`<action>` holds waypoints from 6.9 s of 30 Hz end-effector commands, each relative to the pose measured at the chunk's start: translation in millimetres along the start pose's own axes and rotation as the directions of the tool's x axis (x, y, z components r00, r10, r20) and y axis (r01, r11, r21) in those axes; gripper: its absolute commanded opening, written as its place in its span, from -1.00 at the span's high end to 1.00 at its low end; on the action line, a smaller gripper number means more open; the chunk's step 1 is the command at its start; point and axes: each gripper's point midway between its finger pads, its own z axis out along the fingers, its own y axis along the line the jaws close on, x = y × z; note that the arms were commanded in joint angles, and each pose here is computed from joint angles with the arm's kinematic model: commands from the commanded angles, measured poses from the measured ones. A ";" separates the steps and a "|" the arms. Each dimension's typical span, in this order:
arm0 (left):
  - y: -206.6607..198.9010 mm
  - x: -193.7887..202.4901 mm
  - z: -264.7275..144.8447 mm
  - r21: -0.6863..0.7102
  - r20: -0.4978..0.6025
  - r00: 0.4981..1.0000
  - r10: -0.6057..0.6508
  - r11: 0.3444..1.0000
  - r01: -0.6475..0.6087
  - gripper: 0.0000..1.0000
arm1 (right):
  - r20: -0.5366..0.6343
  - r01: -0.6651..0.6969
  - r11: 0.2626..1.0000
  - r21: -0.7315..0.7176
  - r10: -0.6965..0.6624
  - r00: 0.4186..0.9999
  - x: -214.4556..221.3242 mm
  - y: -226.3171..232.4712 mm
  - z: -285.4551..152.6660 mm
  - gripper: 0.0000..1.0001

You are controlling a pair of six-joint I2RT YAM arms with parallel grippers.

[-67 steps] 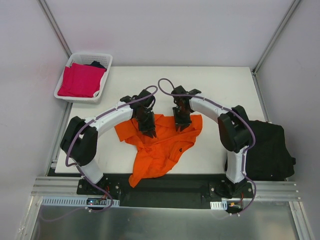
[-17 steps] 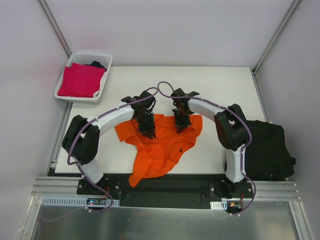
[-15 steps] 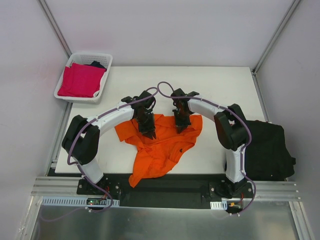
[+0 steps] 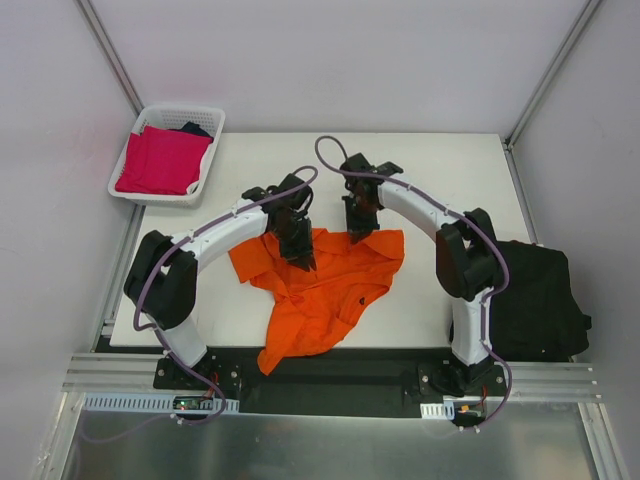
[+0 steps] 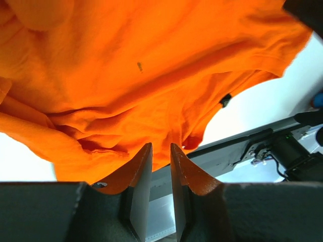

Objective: Fold and stack the t-shirts

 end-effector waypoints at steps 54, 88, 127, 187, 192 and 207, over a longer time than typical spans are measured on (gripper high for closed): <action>-31.1 -26.7 -10.5 -0.010 -0.050 0.990 0.134 0.991 -0.135 0.58 | 0.064 -0.136 0.991 -0.016 0.136 0.989 14.8 -94.8 -27.3 0.28; -10.3 -7.7 -18.5 -0.060 -0.037 0.997 0.069 0.996 -0.071 0.58 | 0.057 -0.015 0.999 -0.031 0.017 0.998 -46.6 -61.6 9.7 0.30; -16.0 -9.8 -12.4 -0.058 -0.052 0.997 0.062 0.996 -0.065 0.58 | 0.015 -0.058 0.997 -0.055 0.059 0.998 -42.6 -68.2 20.8 0.63; 10.1 -31.3 -13.9 -0.250 -0.017 0.997 0.069 0.966 -0.071 -0.05 | 0.107 -0.261 0.963 -0.068 0.267 0.958 -68.4 -120.2 -45.4 0.45; 22.1 -62.7 -15.7 -0.319 0.054 0.997 0.051 0.947 -0.031 -0.84 | 0.008 -0.132 0.986 -0.102 0.133 0.991 -21.6 -69.8 -35.0 0.39; 61.7 -113.2 25.5 -0.348 0.052 0.998 0.047 0.937 -0.026 -0.80 | -0.020 -0.017 0.996 -0.085 0.015 1.000 -9.6 -50.9 -56.4 0.41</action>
